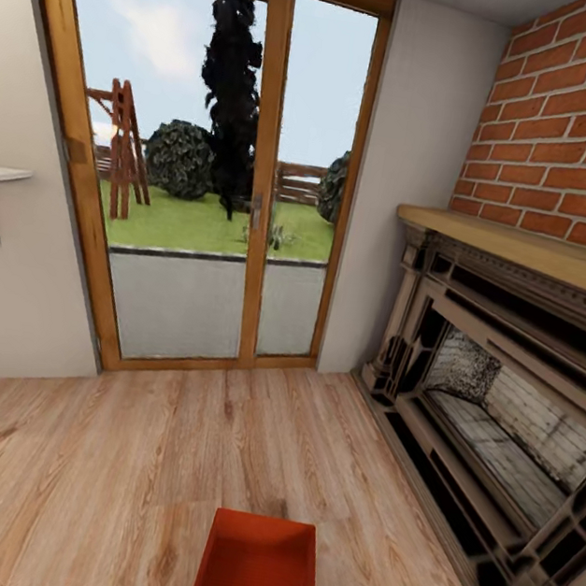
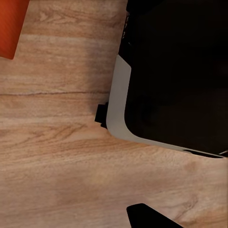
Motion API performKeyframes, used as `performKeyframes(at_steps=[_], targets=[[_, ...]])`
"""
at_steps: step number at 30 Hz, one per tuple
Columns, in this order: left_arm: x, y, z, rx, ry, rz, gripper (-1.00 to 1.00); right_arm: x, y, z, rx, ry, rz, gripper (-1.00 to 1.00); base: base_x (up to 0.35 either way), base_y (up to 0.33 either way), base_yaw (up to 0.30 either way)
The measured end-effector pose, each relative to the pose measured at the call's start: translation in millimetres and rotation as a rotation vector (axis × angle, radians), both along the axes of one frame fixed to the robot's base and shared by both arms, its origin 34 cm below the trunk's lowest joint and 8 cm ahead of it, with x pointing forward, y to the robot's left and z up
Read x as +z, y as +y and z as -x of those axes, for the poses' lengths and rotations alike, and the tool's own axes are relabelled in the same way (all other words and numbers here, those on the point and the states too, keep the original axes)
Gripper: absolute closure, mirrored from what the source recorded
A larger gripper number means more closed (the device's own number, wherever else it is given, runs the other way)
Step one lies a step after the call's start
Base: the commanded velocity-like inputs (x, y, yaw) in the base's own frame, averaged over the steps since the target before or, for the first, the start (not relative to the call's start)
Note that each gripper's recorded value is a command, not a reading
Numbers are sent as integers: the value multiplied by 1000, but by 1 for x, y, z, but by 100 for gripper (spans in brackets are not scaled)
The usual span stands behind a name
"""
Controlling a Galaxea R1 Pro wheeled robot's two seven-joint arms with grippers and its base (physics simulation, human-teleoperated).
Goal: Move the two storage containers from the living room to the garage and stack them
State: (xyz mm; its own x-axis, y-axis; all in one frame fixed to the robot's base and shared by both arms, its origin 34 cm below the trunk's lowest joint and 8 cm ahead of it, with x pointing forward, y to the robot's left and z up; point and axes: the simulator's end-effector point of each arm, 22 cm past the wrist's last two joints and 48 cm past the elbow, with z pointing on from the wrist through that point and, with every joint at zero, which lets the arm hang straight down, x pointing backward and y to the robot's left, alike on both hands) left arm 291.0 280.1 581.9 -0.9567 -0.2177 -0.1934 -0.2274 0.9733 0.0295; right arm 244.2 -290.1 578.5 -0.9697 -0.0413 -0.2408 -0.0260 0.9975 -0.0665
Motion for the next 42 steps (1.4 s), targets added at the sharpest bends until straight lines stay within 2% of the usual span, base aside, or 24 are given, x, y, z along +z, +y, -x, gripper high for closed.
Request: performKeyframes(at_steps=[24, 42], targets=[[-6, 0, 15, 0, 38, 0, -100, -4, 0, 15, 0, 38, 0, -100, 0, 0, 0], [-10, 0, 26, 1, 67, 0, -100, -7, 0, 26, 0, 67, 0, -100, 0, -82, 0]])
